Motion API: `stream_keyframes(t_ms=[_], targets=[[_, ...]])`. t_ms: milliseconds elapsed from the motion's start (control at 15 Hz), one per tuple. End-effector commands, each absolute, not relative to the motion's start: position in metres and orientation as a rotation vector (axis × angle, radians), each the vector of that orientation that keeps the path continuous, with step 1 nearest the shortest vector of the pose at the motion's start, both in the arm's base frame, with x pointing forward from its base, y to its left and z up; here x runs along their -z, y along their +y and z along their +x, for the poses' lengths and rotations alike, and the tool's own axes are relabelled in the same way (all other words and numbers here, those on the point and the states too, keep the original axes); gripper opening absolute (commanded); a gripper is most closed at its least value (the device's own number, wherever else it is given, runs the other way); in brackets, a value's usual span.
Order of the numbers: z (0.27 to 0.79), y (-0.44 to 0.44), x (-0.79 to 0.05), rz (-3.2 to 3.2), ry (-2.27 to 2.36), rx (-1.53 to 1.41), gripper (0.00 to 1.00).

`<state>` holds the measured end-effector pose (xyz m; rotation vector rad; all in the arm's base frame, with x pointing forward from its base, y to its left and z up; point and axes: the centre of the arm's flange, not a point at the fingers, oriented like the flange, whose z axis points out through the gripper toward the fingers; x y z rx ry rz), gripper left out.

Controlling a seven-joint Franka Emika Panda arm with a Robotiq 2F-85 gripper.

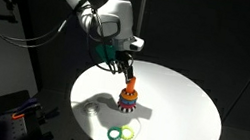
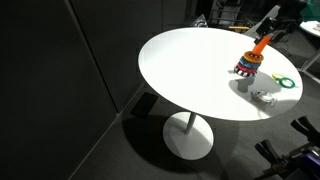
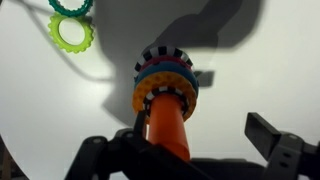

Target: Place the black and white ring on the stack

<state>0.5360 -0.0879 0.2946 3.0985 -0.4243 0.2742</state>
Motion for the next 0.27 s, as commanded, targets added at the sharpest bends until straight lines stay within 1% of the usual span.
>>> stream_keyframes(t_ms=[0,200], targets=[[0.5359,-0.0878,-0.2945,3.099,-0.423,-0.274,1.0],[0.5359,-0.0878,-0.2944,3.099,-0.421,-0.273,1.0]])
